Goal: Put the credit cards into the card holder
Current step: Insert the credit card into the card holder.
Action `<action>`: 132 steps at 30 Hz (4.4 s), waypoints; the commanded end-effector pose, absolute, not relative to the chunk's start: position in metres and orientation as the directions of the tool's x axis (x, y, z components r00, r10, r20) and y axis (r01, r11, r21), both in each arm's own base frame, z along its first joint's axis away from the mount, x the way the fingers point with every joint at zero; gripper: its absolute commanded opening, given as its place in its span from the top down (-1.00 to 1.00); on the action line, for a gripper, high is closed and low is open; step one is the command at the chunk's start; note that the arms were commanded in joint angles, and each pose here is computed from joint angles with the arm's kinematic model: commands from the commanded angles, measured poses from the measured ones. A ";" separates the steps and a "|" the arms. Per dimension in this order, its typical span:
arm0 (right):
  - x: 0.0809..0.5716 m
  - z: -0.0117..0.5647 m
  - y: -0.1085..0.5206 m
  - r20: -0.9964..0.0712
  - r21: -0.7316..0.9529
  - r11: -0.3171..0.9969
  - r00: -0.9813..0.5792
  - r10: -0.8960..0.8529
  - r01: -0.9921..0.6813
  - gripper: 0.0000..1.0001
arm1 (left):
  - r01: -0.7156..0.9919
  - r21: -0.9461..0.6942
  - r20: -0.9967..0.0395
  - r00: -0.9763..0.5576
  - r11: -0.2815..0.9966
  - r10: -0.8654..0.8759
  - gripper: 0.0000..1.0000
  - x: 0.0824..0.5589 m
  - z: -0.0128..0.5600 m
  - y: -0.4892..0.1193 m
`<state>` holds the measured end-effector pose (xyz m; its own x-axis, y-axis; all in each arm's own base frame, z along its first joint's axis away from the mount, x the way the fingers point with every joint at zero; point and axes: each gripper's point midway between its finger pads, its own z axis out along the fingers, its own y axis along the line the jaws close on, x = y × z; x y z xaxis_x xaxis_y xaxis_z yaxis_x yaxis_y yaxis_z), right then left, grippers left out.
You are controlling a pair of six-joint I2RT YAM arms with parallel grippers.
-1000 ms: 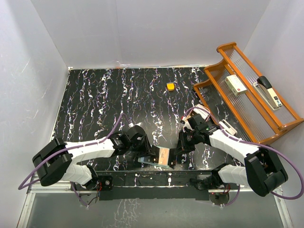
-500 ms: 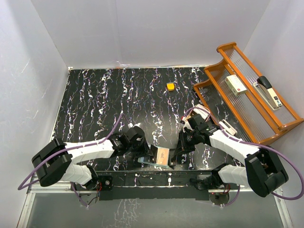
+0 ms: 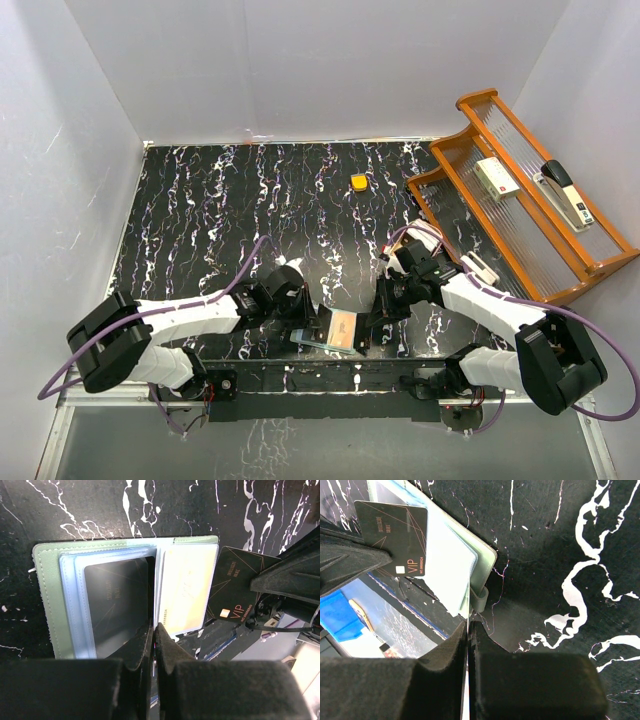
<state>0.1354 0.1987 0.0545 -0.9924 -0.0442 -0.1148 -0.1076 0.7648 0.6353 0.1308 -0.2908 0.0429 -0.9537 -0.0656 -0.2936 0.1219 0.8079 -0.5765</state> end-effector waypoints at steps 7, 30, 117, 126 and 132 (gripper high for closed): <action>0.148 0.059 0.200 -0.188 0.617 0.769 -0.980 -0.066 -0.170 1.00 | 0.120 -0.686 -0.262 -0.961 0.717 -0.091 1.00 0.117 0.060 -0.297; 0.174 0.101 0.215 -0.232 0.635 0.749 -0.971 -0.050 -0.191 1.00 | 0.007 -0.756 -0.179 -0.964 0.654 -0.196 1.00 0.136 0.071 -0.291; 0.145 0.047 0.201 -0.131 0.616 0.776 -0.989 -0.069 -0.135 1.00 | 0.039 -0.687 -0.181 -0.976 0.725 -0.119 1.00 0.139 0.008 -0.279; 0.143 0.046 0.201 -0.128 0.619 0.775 -0.990 -0.064 -0.131 1.00 | -0.017 -0.711 -0.157 -0.971 0.703 -0.182 1.00 0.140 0.006 -0.279; 0.142 0.044 0.200 -0.124 0.618 0.776 -0.990 -0.062 -0.126 1.00 | -0.019 -0.706 -0.159 -0.970 0.708 -0.184 1.00 0.140 0.001 -0.279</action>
<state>0.1371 0.2037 0.0476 -0.9942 -0.0699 -0.0814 -0.1059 0.7618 0.6391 0.1423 -0.2936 0.0247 -0.9737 -0.1644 -0.1578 0.0153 0.6438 -0.7650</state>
